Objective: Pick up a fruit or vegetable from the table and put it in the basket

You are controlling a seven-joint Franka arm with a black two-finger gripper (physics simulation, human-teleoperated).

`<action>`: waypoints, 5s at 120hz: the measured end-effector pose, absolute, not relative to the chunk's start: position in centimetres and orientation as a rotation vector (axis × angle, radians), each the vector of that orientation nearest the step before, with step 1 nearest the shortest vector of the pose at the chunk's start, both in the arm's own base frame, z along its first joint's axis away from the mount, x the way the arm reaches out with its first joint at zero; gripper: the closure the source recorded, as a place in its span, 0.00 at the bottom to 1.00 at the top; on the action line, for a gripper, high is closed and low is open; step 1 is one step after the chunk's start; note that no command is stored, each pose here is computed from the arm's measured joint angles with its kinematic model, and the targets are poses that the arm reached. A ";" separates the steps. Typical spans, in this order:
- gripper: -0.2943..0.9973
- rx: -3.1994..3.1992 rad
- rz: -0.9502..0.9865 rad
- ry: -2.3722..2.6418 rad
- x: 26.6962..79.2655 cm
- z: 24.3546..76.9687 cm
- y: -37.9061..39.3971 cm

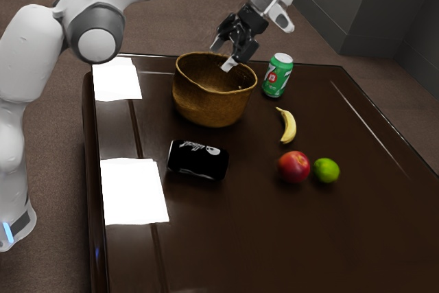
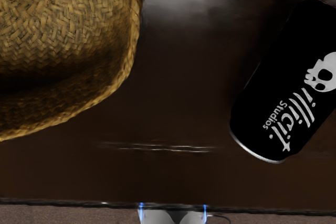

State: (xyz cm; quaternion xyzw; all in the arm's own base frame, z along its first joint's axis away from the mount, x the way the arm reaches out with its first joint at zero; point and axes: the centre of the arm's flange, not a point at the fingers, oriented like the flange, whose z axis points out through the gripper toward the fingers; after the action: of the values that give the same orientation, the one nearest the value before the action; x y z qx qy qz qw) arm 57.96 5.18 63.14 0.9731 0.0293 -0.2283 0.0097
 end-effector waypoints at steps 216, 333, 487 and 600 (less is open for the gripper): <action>0.23 2.980 0.372 -0.441 77.7 46.0 -9.5; 0.53 2.932 0.398 -0.477 79.0 42.1 -9.6; 0.56 3.113 0.232 -0.401 70.3 61.9 -3.6; 0.32 3.184 -0.085 -0.030 59.4 58.6 15.7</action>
State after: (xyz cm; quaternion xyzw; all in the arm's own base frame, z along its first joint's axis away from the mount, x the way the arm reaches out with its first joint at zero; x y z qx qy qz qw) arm 59.37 15.66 58.58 0.9994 -0.0095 -0.0268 -0.0218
